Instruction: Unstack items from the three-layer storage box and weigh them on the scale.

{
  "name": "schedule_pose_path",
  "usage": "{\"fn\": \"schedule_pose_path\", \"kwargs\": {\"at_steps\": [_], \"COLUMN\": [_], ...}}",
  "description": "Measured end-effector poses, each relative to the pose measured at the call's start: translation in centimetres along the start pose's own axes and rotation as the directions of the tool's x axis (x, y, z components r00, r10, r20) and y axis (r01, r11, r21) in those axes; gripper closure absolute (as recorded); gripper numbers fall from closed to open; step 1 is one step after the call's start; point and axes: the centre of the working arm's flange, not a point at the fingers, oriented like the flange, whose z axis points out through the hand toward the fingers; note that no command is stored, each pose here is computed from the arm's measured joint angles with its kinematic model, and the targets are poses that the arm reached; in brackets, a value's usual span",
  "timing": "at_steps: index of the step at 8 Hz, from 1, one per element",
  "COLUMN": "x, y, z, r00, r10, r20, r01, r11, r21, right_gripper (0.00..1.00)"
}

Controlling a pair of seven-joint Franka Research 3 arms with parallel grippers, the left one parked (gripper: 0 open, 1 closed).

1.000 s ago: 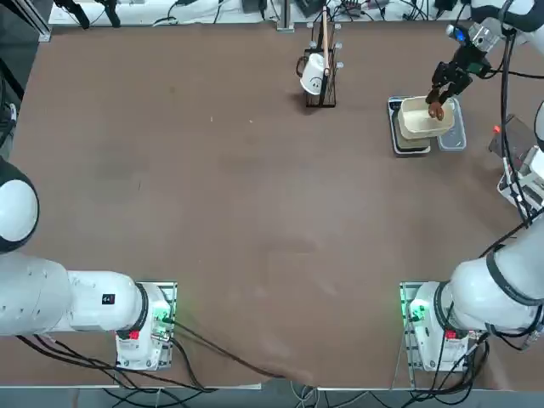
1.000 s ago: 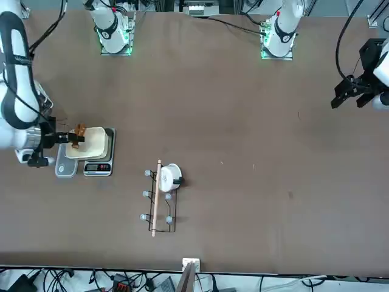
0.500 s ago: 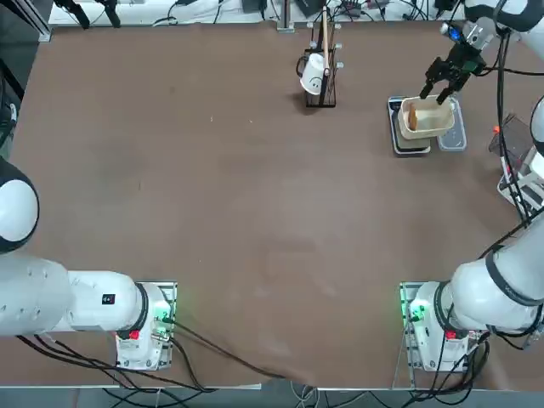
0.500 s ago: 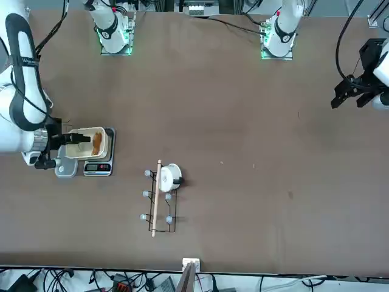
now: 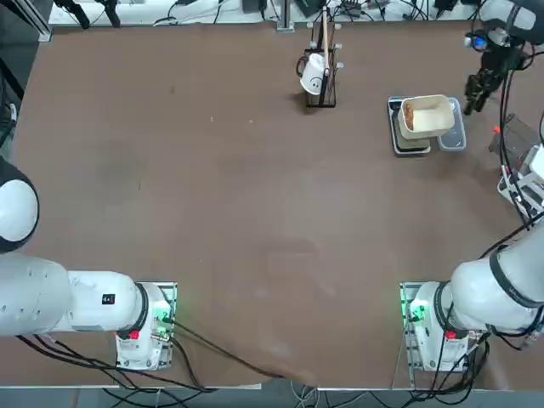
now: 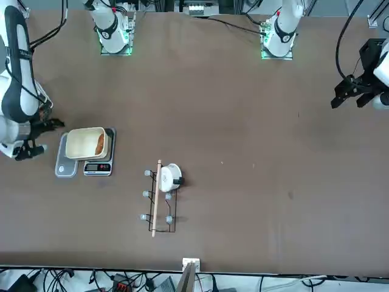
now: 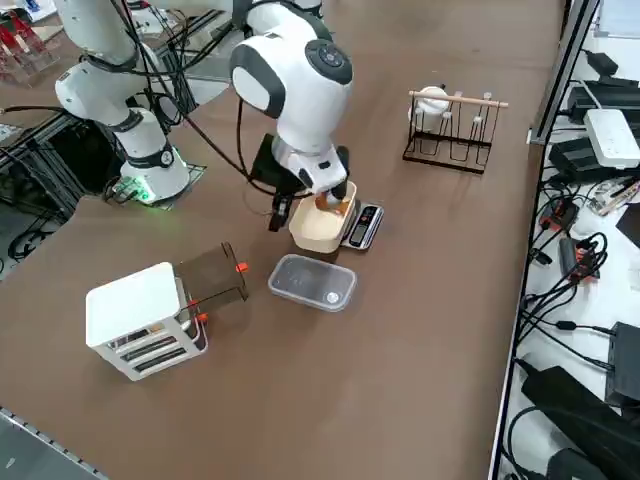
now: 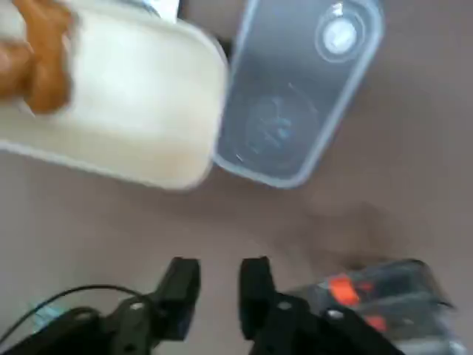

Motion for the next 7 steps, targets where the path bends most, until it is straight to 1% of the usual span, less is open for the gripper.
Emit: {"fn": "schedule_pose_path", "kwargs": {"at_steps": [1, 2, 3, 4, 6, 7], "x": [-0.7, -1.2, -1.6, -1.8, -2.8, -3.6], "y": [1.1, 2.1, 2.8, 3.2, 4.0, 4.8], "z": [0.8, 2.0, 3.5, 4.9, 6.8, 7.2], "r00": [0.992, 0.974, 0.954, 0.937, 0.919, 0.914], "r10": [-0.124, -0.227, -0.301, -0.349, -0.393, -0.404], "r20": [0.019, 0.017, 0.010, 0.007, 0.012, 0.028], "r01": [0.124, 0.227, 0.301, 0.349, 0.393, 0.404], "r11": [0.992, 0.974, 0.954, 0.937, 0.919, 0.915], "r21": [-0.012, -0.012, -0.013, -0.017, -0.008, -0.008], "right_gripper": [0.93, 0.98, 0.98, 0.98, 0.98, 0.98]}}
